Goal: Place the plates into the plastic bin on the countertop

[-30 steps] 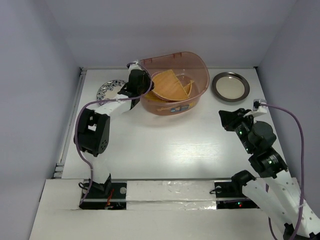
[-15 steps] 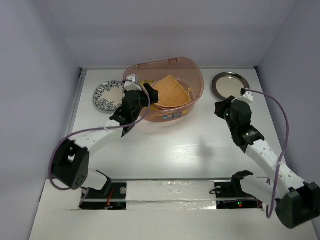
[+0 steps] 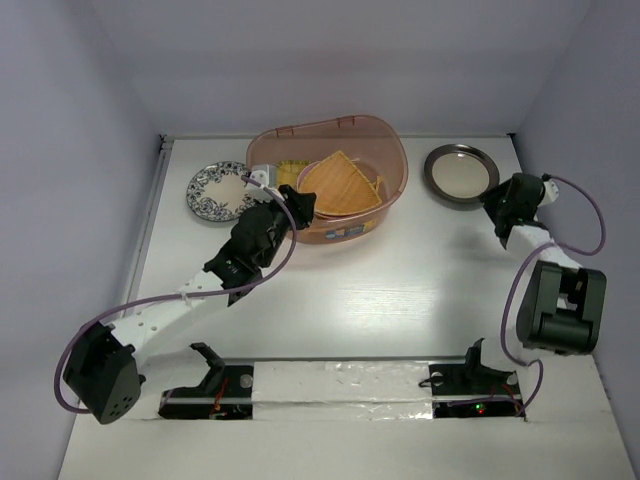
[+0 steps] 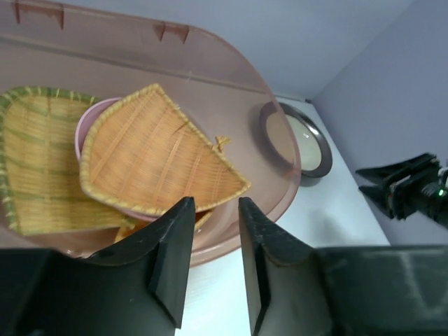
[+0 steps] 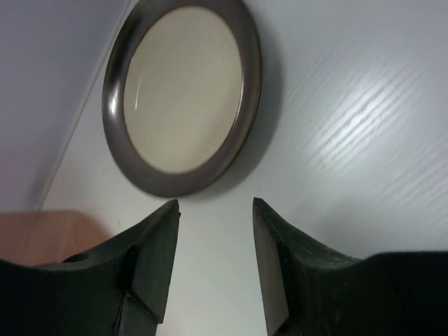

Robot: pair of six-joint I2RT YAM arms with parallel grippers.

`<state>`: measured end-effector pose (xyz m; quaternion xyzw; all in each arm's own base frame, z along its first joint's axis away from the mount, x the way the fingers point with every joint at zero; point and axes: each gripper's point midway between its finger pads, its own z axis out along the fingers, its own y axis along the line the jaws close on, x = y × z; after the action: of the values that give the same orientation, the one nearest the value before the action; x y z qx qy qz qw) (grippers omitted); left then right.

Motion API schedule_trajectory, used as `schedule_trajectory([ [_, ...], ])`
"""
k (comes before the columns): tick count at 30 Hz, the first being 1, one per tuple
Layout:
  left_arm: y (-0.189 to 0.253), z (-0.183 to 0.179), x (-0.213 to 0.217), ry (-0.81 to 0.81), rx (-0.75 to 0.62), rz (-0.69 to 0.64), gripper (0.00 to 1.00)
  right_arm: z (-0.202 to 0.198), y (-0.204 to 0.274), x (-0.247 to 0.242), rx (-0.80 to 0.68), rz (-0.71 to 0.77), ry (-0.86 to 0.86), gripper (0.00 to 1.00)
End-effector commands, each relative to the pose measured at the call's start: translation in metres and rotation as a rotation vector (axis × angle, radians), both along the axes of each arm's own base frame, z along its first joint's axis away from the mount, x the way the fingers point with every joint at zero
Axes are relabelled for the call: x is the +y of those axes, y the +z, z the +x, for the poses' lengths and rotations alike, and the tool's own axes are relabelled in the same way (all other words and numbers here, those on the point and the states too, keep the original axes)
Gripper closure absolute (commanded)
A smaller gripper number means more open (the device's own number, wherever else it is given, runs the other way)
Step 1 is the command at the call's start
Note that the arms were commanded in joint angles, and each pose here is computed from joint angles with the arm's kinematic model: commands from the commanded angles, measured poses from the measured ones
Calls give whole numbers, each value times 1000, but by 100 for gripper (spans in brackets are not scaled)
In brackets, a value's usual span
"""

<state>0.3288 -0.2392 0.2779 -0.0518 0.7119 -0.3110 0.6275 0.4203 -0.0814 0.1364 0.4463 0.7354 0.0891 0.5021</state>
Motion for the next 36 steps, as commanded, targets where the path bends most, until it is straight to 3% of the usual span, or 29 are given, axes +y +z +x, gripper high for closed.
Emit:
schedule_trajectory([
  [1, 3, -12, 13, 7, -3, -2, 75, 23, 4, -17, -19, 84, -3, 48],
  [4, 10, -26, 19, -20, -9, 6, 79, 37, -5, -21, 3, 164, 10, 47],
  [10, 33, -45, 40, -4, -79, -22, 77, 60, -23, -14, 21, 334, 13, 47],
  [19, 29, -49, 40, -15, -86, -21, 73, 64, -73, -8, 141, 471, -45, 46],
  [26, 30, -50, 41, -10, -92, -25, 73, 72, -77, -11, 202, 465, -97, 48],
  [36, 32, -53, 60, 57, -113, -34, 72, 79, -83, -8, 372, 382, -195, 66],
])
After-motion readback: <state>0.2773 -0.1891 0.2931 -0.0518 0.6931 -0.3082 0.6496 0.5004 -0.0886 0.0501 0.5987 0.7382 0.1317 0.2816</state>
